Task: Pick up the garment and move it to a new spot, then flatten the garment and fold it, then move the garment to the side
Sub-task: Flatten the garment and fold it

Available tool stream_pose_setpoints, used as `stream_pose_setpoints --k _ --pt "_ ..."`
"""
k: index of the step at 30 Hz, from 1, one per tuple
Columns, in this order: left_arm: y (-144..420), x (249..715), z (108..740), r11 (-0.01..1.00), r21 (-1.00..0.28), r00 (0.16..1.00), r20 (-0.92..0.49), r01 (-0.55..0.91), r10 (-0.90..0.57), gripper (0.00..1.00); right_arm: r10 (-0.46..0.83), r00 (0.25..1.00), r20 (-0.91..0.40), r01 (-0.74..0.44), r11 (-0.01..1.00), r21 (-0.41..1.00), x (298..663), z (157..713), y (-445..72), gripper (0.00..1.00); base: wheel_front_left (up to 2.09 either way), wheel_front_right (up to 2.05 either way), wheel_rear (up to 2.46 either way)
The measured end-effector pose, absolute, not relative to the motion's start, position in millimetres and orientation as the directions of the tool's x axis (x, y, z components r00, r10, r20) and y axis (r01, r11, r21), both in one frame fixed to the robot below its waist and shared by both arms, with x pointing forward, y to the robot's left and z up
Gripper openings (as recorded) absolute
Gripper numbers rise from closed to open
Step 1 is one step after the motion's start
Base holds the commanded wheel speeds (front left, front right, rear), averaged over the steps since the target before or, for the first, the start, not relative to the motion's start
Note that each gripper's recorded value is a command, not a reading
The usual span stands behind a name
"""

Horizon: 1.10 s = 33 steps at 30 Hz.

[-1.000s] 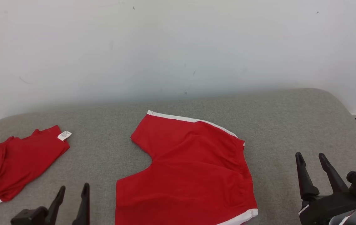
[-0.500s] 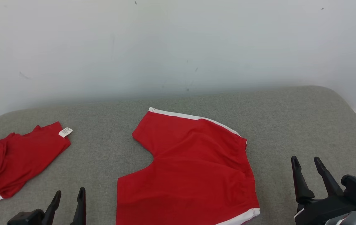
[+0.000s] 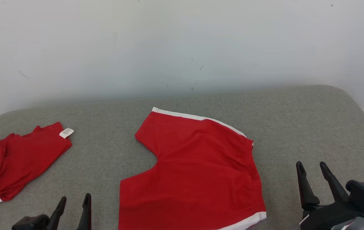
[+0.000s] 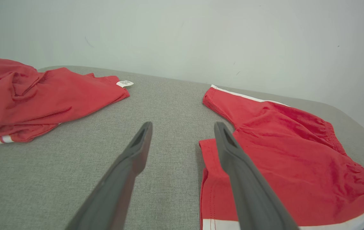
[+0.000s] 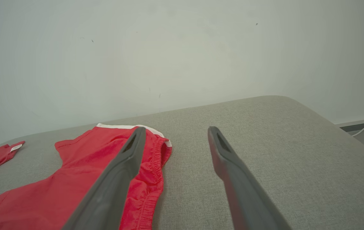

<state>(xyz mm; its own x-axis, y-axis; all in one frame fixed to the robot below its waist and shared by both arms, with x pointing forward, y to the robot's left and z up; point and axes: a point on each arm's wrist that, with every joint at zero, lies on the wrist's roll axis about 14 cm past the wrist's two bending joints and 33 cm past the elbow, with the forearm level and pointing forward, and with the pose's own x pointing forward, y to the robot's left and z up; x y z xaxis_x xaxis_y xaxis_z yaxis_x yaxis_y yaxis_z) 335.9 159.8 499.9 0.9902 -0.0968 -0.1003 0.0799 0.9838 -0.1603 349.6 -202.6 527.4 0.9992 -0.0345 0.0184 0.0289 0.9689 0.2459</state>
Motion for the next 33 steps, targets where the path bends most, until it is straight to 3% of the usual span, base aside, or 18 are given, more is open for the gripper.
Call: stream_pose_setpoints --k 6,10,21,24,27,33 --pt "158.3 334.6 495.7 0.984 -0.16 0.987 -0.126 0.082 -0.103 1.0 -0.023 1.0 0.01 0.02 0.97 0.241 351.2 524.9 -199.1 1.0 0.0 0.0 0.0" --pt "150.9 328.9 475.6 0.982 -0.164 0.967 -0.218 0.096 -0.131 1.0 0.007 0.998 -0.062 0.008 0.972 0.236 350.8 508.1 -191.0 1.0 0.0 0.0 0.0" --pt "118.6 292.5 400.9 0.963 -0.19 0.793 -0.547 0.193 -0.267 1.0 0.139 0.906 -0.399 -0.067 0.98 0.189 329.2 437.1 -157.1 1.0 0.0 0.0 0.0" --pt "114.6 289.6 392.5 0.961 -0.196 0.759 -0.59 0.195 -0.274 1.0 0.15 0.879 -0.452 -0.072 0.98 0.186 325.1 426.6 -153.9 1.0 0.0 0.0 0.0" --pt "110.5 291.7 389.1 0.957 -0.201 0.732 -0.616 0.21 -0.29 1.0 0.168 0.861 -0.479 -0.091 0.979 0.18 326.6 423.8 -147.6 0.87 0.0 0.0 0.0" --pt "103.0 290.7 380.2 0.952 -0.218 0.687 -0.659 0.215 -0.306 1.0 0.193 0.83 -0.523 -0.114 0.977 0.179 330.9 419.1 -138.6 0.91 0.0 0.0 0.0"
